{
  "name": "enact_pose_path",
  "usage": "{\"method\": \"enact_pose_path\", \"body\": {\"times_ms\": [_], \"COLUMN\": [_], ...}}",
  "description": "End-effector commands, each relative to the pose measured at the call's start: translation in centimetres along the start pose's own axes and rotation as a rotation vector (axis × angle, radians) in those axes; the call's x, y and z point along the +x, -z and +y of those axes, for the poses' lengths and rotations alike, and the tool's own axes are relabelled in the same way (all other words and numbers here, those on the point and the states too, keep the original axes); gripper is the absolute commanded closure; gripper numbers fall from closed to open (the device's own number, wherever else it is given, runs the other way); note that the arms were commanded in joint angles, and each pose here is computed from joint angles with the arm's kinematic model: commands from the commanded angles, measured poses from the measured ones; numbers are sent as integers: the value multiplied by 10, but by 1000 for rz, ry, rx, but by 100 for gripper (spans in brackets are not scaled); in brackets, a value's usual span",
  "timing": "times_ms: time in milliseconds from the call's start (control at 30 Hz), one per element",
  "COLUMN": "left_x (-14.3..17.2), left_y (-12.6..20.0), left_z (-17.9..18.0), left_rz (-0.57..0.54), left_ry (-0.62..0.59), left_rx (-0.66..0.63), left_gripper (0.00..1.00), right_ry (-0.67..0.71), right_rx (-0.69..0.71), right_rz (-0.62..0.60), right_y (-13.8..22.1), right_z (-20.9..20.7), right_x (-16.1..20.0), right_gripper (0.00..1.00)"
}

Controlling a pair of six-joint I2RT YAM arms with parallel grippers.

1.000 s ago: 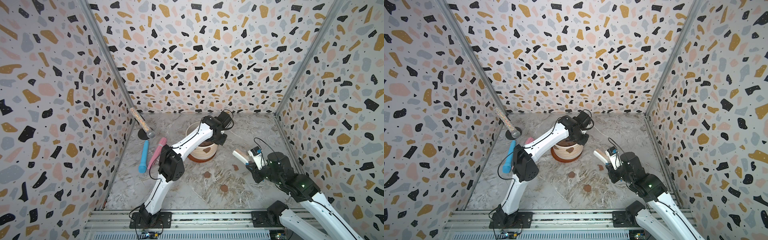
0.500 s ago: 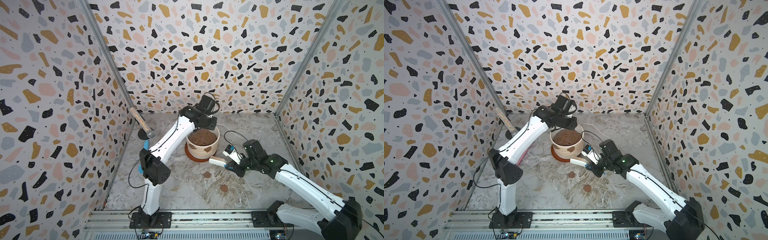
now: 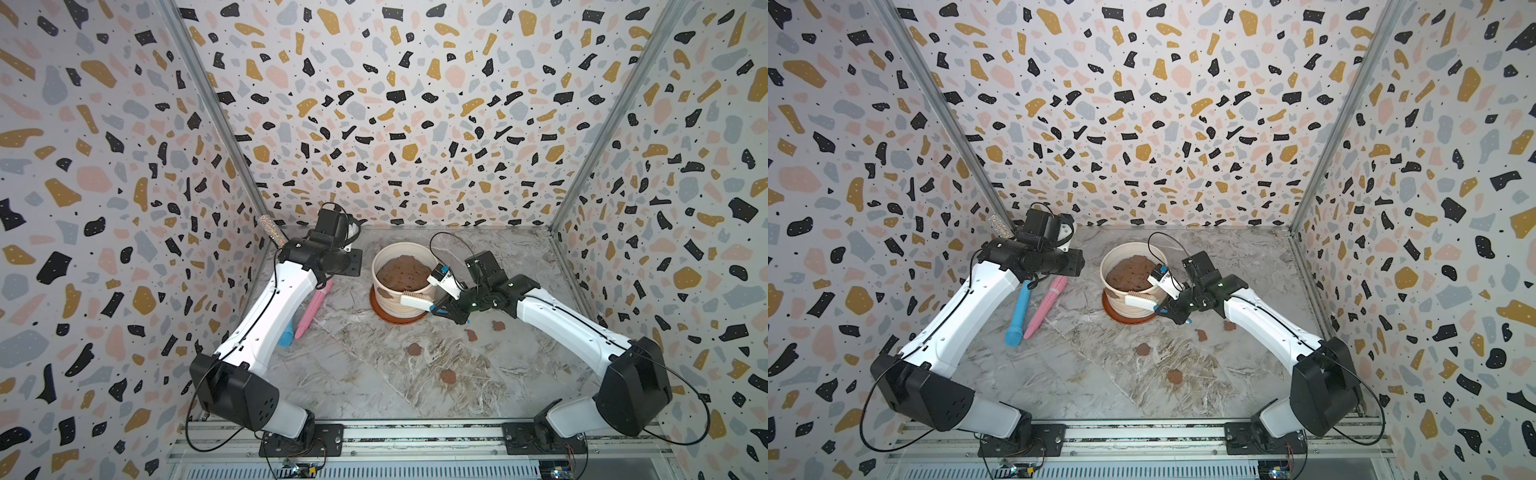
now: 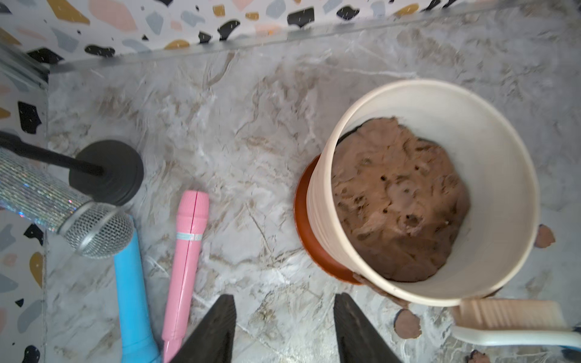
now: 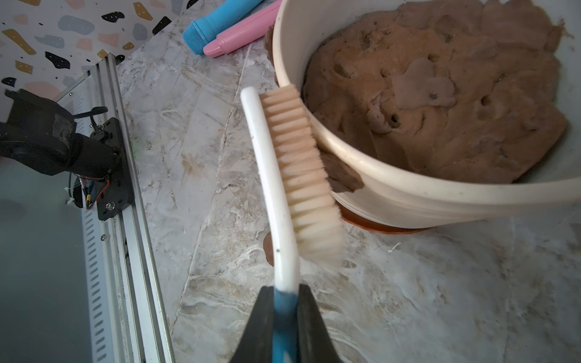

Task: Scrub the dried mud off the ceramic pot
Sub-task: Brush off the soil from the pot.

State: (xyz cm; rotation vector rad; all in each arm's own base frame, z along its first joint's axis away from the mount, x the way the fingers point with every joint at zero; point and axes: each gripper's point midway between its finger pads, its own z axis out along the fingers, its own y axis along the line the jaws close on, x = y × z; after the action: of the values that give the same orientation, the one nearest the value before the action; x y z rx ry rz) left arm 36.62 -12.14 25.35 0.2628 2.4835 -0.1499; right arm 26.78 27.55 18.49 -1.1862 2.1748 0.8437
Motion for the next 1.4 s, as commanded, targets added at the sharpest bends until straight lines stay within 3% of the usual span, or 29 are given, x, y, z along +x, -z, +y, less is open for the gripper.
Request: {"method": "enact_pose_path", "body": {"times_ms": [0,400,667,933,1100,1167,1200,1233,1367], "left_x": [-8,7,11,9,10,10,11,11,23], "left_y": [7,-16,-19,-22,-20,-10,-5,1,17], "left_z": [-6,-15,-18,-17,-6,5,12,21,46], "left_rz": [-71,1,9,7,2,-7,-18,-37,-85], "left_ry": [-18,-4,-32,-46,-56,-82,-83,-71,-59], "left_rx": [38,87,108,96,61,46,33,17,-17], "left_gripper": [46,47,48,47,45,28,11,1,0], "right_ry": [-29,-145,-209,-212,-133,-155,-183,-204,-235], "right_rx": [75,121,130,32,39,56,68,88,145], "right_rz": [-26,10,4,-65,-99,-127,-132,-137,-168], "right_y": [13,12,30,62,50,44,41,38,19], "right_z": [-20,-35,-18,27,50,61,64,67,76], "right_x": [-3,51,70,58,23,0,-9,-19,-53], "right_gripper": [100,100,100,100,100,100,100,100,100]}}
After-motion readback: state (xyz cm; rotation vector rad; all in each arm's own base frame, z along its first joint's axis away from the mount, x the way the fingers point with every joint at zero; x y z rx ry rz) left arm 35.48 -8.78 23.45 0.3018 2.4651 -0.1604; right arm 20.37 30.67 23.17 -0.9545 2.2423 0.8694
